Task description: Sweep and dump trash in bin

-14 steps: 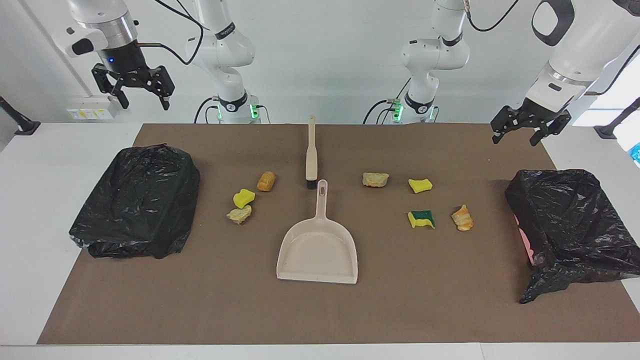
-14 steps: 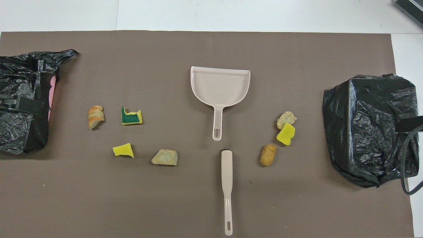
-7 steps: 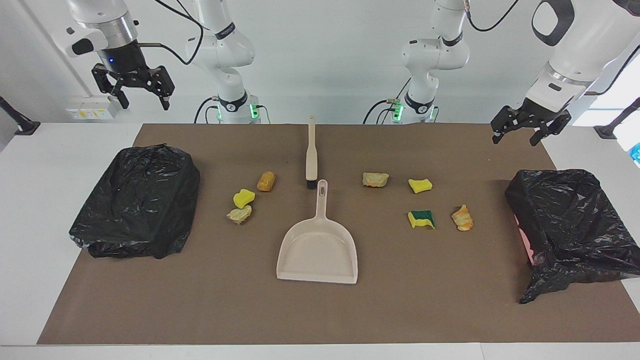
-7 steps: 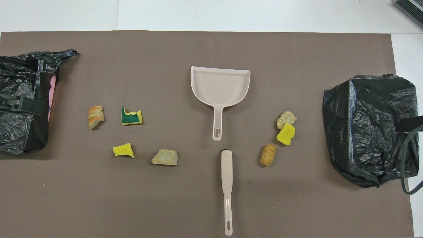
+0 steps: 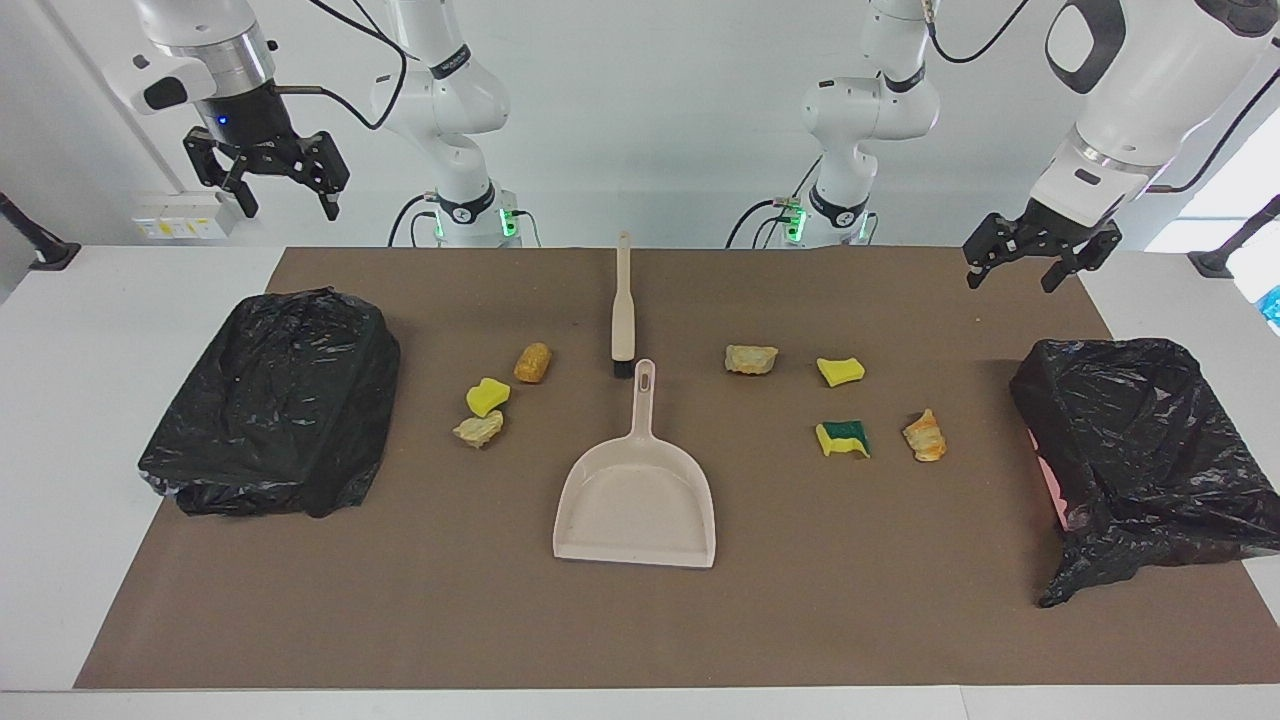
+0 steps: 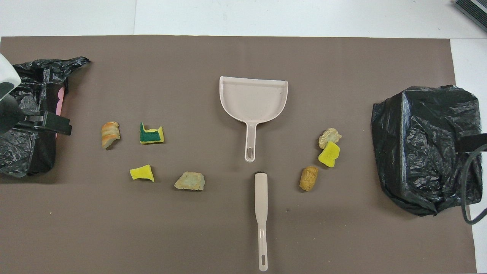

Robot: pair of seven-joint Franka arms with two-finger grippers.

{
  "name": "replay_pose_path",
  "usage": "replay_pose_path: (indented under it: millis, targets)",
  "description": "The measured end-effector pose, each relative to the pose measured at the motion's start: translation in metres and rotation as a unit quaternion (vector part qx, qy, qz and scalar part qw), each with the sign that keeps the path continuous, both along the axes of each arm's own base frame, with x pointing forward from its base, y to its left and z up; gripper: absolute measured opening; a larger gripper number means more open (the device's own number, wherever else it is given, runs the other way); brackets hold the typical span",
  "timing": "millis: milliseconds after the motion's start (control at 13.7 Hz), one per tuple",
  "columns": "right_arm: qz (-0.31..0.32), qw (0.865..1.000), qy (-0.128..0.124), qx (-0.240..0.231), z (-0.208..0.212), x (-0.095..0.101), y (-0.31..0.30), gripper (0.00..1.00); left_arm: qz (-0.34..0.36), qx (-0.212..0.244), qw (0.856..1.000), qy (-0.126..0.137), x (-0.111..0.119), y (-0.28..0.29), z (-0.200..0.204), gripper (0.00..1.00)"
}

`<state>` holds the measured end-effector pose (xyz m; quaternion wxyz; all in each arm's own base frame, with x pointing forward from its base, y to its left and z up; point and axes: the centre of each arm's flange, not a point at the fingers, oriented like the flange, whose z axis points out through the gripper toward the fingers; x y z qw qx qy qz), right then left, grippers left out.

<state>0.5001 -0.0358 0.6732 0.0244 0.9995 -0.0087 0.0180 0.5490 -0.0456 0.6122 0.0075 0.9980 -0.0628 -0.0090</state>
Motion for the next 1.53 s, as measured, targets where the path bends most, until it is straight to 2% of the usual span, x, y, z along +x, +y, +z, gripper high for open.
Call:
replay_pose_path:
  millis: [365, 949, 1314, 1533]
  targets:
    - [0.000, 1.000, 0.000, 0.000, 0.000, 0.000, 0.000, 1.00, -0.013, 0.000, 1.000, 0.014, -0.010, -0.013, -0.016, 1.00]
    - [0.000, 1.000, 0.000, 0.000, 0.000, 0.000, 0.000, 1.00, -0.011, 0.002, 1.000, 0.010, -0.029, -0.112, -0.077, 1.00]
    - [0.000, 1.000, 0.000, 0.000, 0.000, 0.000, 0.000, 1.00, -0.032, 0.001, 0.999, 0.009, -0.057, -0.172, -0.105, 1.00]
    - [0.000, 1.000, 0.000, 0.000, 0.000, 0.000, 0.000, 1.00, -0.044, -0.004, 0.999, -0.001, -0.095, -0.217, -0.127, 1.00]
